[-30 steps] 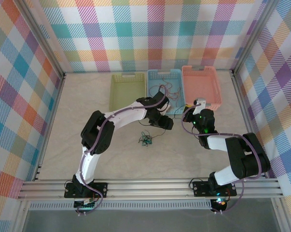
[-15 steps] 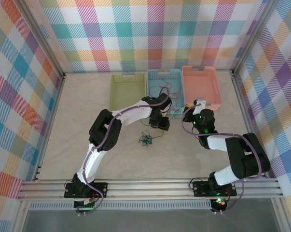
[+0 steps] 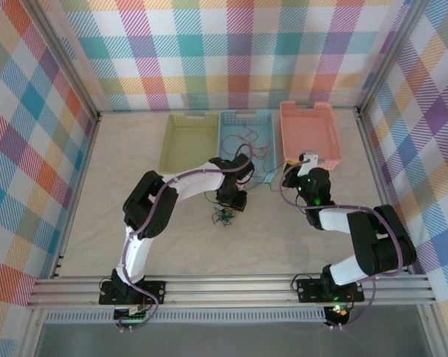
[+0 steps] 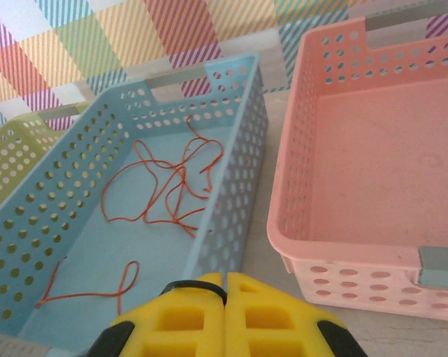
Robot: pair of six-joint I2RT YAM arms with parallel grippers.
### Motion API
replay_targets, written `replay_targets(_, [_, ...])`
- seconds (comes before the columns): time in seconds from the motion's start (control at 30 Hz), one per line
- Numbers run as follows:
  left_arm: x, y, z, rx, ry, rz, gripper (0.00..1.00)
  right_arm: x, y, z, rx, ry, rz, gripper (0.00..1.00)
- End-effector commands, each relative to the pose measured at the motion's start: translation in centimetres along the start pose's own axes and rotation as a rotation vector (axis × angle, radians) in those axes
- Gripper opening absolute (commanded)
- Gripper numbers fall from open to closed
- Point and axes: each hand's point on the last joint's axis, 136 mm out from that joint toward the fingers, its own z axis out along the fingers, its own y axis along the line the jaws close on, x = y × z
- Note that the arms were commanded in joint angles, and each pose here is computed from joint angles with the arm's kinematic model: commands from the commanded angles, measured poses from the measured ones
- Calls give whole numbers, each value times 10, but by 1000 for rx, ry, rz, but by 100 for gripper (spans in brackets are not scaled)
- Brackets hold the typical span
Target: Untangle the cables
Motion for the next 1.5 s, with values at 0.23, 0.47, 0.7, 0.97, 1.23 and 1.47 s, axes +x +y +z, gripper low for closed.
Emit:
replay_targets(0.23, [39, 12, -6, -19, 62, 1, 30, -26, -1, -9, 18, -112, -6, 0])
replay_targets(0.47, [20, -5, -7, 45, 34, 8, 31, -28, 5, -10, -16, -117, -13, 0])
replay_targets(0.7, [19, -12, -8, 55, 4, 33, 37, -33, 10, -11, -44, -141, -23, 0])
replay_targets(0.97, [12, -18, -21, 69, -72, 61, 51, -34, 16, -14, -76, -153, -26, 0])
replay_targets(1.23, [19, -22, -23, 73, -56, 97, 52, -39, 24, -18, -121, -192, -29, 0])
replay_targets(1.47, [32, -15, -19, 46, -4, 115, 51, -54, 30, -27, -144, -240, -28, 0])
